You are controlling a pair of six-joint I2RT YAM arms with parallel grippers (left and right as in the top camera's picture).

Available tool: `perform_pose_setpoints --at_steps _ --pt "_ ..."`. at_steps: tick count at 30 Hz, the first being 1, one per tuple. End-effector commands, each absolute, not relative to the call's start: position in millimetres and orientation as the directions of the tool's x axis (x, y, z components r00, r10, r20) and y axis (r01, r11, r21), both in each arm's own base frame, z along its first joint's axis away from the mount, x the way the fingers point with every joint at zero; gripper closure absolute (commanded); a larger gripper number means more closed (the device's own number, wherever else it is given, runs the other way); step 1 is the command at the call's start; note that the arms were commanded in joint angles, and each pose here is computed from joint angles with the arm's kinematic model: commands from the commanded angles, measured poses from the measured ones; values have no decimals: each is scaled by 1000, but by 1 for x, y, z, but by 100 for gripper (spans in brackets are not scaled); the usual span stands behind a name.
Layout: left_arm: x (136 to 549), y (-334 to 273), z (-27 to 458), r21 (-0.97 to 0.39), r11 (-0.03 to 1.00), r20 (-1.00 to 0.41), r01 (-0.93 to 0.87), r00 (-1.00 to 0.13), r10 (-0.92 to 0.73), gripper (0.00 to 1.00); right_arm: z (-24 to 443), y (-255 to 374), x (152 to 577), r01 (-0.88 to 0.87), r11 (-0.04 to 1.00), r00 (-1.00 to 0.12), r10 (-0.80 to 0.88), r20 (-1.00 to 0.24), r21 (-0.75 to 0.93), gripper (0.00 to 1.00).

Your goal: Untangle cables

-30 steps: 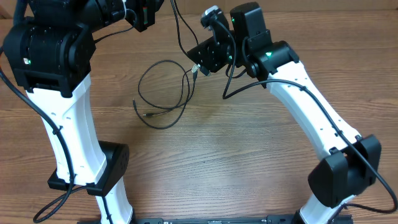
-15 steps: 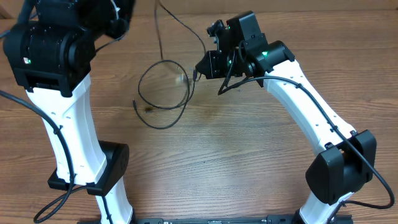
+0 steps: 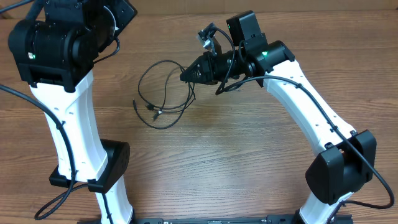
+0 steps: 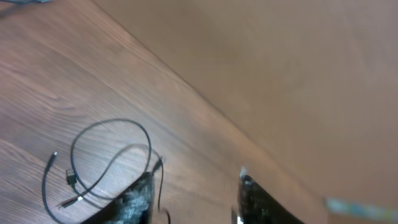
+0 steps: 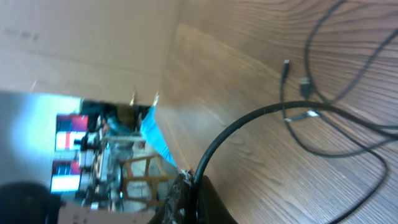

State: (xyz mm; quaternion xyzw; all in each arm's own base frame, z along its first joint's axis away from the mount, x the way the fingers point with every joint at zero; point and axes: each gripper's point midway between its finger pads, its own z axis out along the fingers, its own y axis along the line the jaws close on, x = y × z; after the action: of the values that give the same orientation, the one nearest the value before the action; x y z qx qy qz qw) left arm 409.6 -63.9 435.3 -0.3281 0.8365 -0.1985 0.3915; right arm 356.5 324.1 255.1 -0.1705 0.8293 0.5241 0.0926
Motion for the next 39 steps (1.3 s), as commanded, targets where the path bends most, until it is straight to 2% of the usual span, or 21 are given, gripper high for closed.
perform_pose_setpoints --at_steps 1,4,5,6,7,9,10,12,14,26,27,28,29,30,35,39 --pt "404 -100 432 -618 746 -482 -248 -629 -609 57 268 328 349 -515 284 -854 -251 -456 809 96" --pt "405 -99 432 -614 748 -487 -251 -626 -609 58 276 331 351 -549 246 -832 -247 -496 799 96" --pt "406 -93 431 -595 758 -507 -266 -608 -611 58 284 334 351 -571 205 -816 -245 -524 795 96" --pt "408 -88 430 -575 770 -526 -276 -596 -607 64 290 336 350 -589 171 -802 -245 -545 790 96" --pt "409 -84 430 -562 776 -538 -286 -586 -606 65 298 338 349 -611 129 -783 -243 -572 781 96" --pt "408 -91 428 -579 770 -514 -269 -613 -600 52 314 342 355 -621 91 -777 -209 -594 779 96" --pt "407 -99 427 -599 762 -490 -246 -640 -592 36 319 343 358 -623 83 -775 -193 -601 777 96" --pt "404 -110 425 -625 749 -454 -219 -679 -577 16 328 346 362 -630 70 -771 -170 -613 773 96" --pt "402 -120 423 -646 737 -421 -199 -712 -562 0 337 347 366 -627 57 -775 -147 -615 777 97" --pt "400 -133 414 -672 708 -345 -218 -753 -560 0 372 351 377 -649 8 -759 -59 -648 760 96" --pt "400 -133 413 -670 709 -343 -220 -755 -559 7 374 351 379 -651 11 -758 -46 -650 759 96" --pt "400 -133 412 -670 708 -339 -224 -756 -560 25 376 351 381 -652 16 -758 -34 -652 758 96" --pt "400 -133 411 -673 701 -328 -238 -753 -570 38 378 351 384 -652 23 -758 -18 -652 758 96" --pt "401 -133 410 -677 691 -314 -252 -751 -581 41 379 351 387 -652 30 -758 -6 -652 757 96" --pt "402 -131 409 -700 638 -255 -321 -723 -642 33 380 351 397 -655 69 -751 41 -659 752 96" --pt "402 -131 408 -705 619 -230 -346 -714 -661 31 385 351 399 -649 62 -756 58 -652 758 96"
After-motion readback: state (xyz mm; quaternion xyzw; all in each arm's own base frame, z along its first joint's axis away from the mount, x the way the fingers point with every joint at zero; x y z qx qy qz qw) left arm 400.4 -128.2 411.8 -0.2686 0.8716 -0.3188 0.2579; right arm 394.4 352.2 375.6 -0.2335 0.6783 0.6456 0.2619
